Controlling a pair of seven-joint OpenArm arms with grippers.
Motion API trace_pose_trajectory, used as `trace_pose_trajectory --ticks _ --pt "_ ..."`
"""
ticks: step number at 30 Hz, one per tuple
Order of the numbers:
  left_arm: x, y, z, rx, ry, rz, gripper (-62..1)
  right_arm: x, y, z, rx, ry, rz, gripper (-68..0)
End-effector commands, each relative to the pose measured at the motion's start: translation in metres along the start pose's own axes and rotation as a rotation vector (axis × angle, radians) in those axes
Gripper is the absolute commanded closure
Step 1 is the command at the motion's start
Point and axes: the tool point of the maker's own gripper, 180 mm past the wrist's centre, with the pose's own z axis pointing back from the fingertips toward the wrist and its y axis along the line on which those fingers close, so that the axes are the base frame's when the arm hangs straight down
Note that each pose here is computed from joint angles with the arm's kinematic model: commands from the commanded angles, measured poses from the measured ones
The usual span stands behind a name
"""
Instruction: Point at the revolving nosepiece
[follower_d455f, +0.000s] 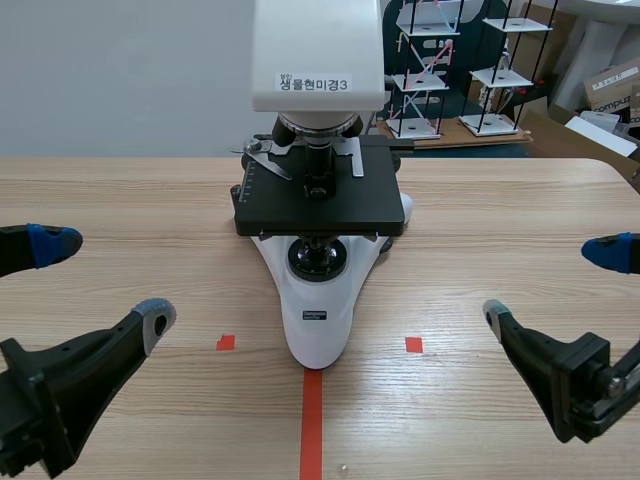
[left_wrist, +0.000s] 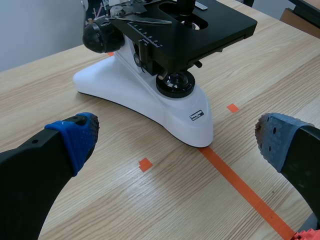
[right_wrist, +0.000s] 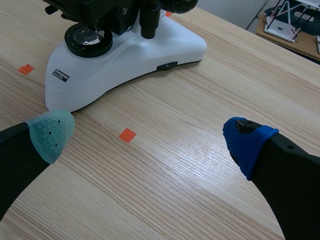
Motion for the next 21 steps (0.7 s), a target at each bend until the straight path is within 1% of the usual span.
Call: trace_pose_trajectory --ticks 1,15,21 --pt "0.0087 -0.0036 -0.0009 -0.009 -0.034 0.008 -62.3 0.0082 0.0000 -0.0003 0.003 -0.027 0.006 -67.9" --pt "0.0087 -0.0036 -0.0009 -0.009 -0.034 0.008 -62.3 0.0120 0.0000 -0.0002 0.003 -0.049 0.006 -67.9" --pt "0.0087 -0.0036 -0.0009 -0.009 -0.034 0.008 -62.3 0.0147 0.0024 0.0022 0.007 -0.073 -0.001 -67.9"
